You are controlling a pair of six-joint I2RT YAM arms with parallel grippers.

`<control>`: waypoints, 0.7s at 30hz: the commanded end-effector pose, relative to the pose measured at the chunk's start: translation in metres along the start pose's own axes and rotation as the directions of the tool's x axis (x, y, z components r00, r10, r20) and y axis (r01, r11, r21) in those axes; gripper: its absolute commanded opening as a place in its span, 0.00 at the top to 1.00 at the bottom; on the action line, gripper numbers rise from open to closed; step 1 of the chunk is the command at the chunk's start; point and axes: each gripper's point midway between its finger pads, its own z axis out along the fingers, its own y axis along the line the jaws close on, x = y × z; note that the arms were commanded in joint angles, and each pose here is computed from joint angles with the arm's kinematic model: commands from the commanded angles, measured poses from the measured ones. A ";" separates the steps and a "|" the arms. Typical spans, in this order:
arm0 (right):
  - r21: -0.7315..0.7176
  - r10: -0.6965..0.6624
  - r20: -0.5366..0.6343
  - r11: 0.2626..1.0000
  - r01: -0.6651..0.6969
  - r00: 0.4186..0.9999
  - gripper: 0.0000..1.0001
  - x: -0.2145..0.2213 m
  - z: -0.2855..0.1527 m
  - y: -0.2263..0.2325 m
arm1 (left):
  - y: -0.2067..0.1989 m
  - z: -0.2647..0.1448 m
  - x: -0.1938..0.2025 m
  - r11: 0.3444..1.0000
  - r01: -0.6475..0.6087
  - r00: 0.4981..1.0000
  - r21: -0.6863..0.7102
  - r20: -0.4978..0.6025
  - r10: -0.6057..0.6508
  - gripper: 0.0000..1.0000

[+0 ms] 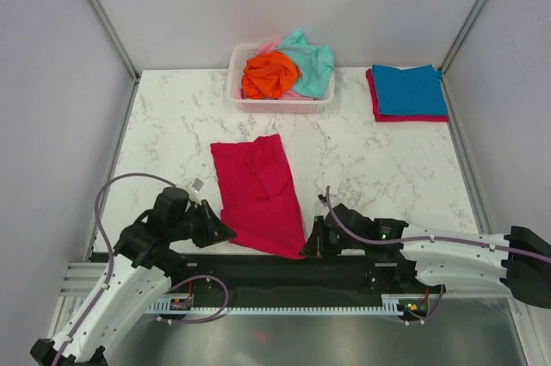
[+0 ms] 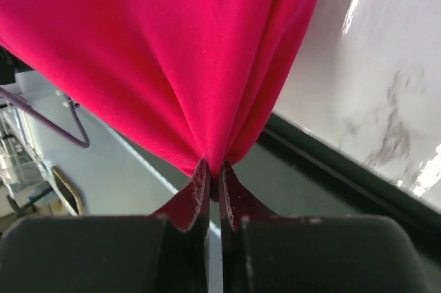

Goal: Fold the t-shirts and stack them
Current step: Fold the tshirt

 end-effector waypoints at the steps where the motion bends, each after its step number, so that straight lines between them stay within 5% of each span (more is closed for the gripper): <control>1: 0.045 0.131 0.090 0.990 -0.135 0.987 1.00 0.006 -0.011 -0.002 | -0.018 -0.026 0.009 0.999 -0.004 1.000 0.053 -0.017 0.005 0.98; 5: 0.121 0.066 0.198 0.988 -0.092 0.978 1.00 -0.020 -0.034 0.010 | -0.040 -0.051 -0.001 0.990 -0.099 0.994 0.098 0.047 0.094 0.98; 10: 0.274 -0.107 0.329 0.962 0.014 0.938 1.00 -0.079 -0.058 0.041 | -0.052 -0.063 -0.034 0.980 -0.200 0.971 -0.015 0.132 0.200 0.98; 14: 0.374 -0.205 0.344 0.925 0.067 0.916 1.00 -0.121 -0.061 0.056 | -0.065 -0.075 -0.067 0.974 -0.210 0.945 -0.088 0.237 0.225 0.98; 21: 0.426 -0.232 0.320 0.901 0.079 0.919 1.00 -0.182 -0.058 0.048 | -0.073 -0.062 -0.102 0.955 -0.231 0.928 -0.185 0.252 0.273 0.98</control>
